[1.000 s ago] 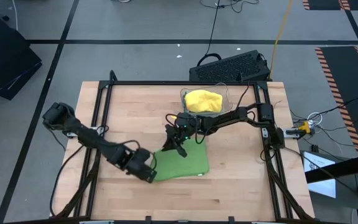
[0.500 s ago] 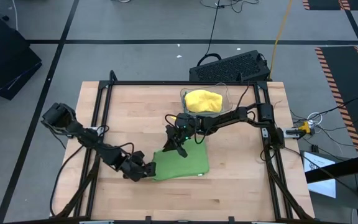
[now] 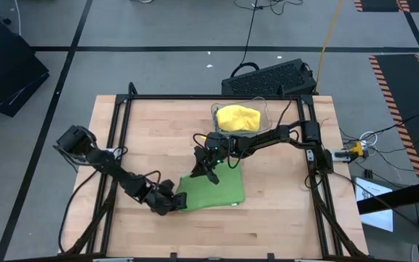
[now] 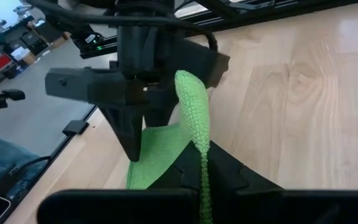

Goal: Fold microfiber towels
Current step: Fold the green towel

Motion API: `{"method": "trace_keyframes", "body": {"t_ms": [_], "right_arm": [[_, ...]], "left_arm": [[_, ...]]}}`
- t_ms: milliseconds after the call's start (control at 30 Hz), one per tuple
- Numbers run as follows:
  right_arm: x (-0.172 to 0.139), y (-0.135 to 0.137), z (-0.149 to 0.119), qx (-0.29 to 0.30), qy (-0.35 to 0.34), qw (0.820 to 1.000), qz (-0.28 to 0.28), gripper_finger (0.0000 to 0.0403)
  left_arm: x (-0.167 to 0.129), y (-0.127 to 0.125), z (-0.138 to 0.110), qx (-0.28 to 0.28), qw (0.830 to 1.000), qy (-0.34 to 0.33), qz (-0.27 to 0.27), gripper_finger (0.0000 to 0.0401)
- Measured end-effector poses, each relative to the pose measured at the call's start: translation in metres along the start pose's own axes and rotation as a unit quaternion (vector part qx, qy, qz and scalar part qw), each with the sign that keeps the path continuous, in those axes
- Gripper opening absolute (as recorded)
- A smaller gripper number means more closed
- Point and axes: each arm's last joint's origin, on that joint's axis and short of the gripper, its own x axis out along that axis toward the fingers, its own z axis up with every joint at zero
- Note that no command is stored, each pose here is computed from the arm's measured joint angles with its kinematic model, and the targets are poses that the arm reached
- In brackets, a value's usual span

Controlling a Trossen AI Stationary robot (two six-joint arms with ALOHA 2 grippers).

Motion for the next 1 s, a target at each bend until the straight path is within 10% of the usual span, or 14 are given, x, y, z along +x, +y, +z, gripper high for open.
{"method": "trace_keyframes", "body": {"t_ms": [300, 767, 1000], "right_arm": [[-0.003, -0.001, 0.003, 0.015, 0.0, 1.0, -0.004, 0.0002], [-0.046, 0.068, 0.057, 0.013, 0.006, 1.0, -0.019, 0.0002], [-0.047, 0.139, 0.075, 0.113, -0.051, 0.991, -0.048, 0.0002]], "left_arm": [[0.001, -0.001, 0.0, 0.061, 0.998, -0.005, -0.009, 0.0018], [-0.073, -0.053, -0.017, 0.254, 0.961, 0.08, -0.075, 0.0004], [-0.129, -0.092, -0.031, 0.385, 0.902, 0.138, -0.138, 0.0002]]}}
